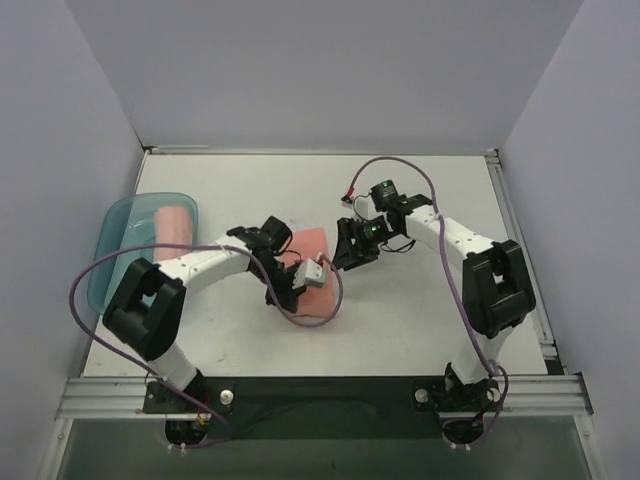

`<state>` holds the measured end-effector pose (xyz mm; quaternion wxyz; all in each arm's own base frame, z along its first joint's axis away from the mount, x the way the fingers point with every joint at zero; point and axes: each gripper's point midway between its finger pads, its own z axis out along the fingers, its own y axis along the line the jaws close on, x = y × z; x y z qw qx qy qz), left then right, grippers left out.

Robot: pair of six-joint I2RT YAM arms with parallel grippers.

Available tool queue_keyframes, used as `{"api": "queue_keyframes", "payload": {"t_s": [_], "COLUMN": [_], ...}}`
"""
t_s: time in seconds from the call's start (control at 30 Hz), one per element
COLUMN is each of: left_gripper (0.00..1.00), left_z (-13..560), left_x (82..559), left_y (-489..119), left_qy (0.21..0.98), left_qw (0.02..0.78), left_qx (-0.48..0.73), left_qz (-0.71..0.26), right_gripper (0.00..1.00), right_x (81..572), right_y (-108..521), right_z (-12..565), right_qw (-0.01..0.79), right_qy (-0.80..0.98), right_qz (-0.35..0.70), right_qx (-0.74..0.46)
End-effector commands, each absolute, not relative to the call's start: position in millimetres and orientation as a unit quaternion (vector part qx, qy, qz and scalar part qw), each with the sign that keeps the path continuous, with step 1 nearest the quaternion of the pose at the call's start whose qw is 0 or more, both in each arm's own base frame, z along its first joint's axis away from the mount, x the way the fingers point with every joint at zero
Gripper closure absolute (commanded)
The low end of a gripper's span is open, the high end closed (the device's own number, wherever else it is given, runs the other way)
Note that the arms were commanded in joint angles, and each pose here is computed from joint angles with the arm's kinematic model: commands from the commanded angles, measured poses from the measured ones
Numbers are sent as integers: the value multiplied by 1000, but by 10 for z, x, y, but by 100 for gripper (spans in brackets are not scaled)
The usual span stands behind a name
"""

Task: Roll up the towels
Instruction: Roll the towel

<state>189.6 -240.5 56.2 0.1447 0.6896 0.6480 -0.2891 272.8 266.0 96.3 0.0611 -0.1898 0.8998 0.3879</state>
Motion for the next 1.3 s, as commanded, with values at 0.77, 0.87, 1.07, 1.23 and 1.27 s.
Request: {"api": "queue_keyframes", "payload": {"t_s": [0.77, 0.87, 1.07, 1.23, 1.27], "left_gripper": [74, 75, 75, 75, 74], "left_z": [431, 412, 386, 361, 365], "left_x": [2479, 2482, 2521, 2522, 2520], "left_y": [-2340, -2328, -2298, -2285, -2286], "left_qy": [748, 756, 781, 790, 792], "left_qw": [-90, -101, -116, -126, -127], "left_qx": [402, 397, 378, 370, 366], "left_qz": [-520, -510, -483, -473, -472], "right_gripper": [31, 31, 30, 29, 29], "right_x": [2460, 2470, 2444, 2318, 2314], "right_y": [2426, 2221, 2279, 2674, 2729], "right_z": [941, 1005, 1282, 1099, 1024], "right_qw": [214, 248, 325, 338, 333], "right_qy": [837, 823, 755, 686, 682], "right_qz": [383, 339, 251, 190, 186], "right_qx": [-327, -381, -511, -616, -624]}}
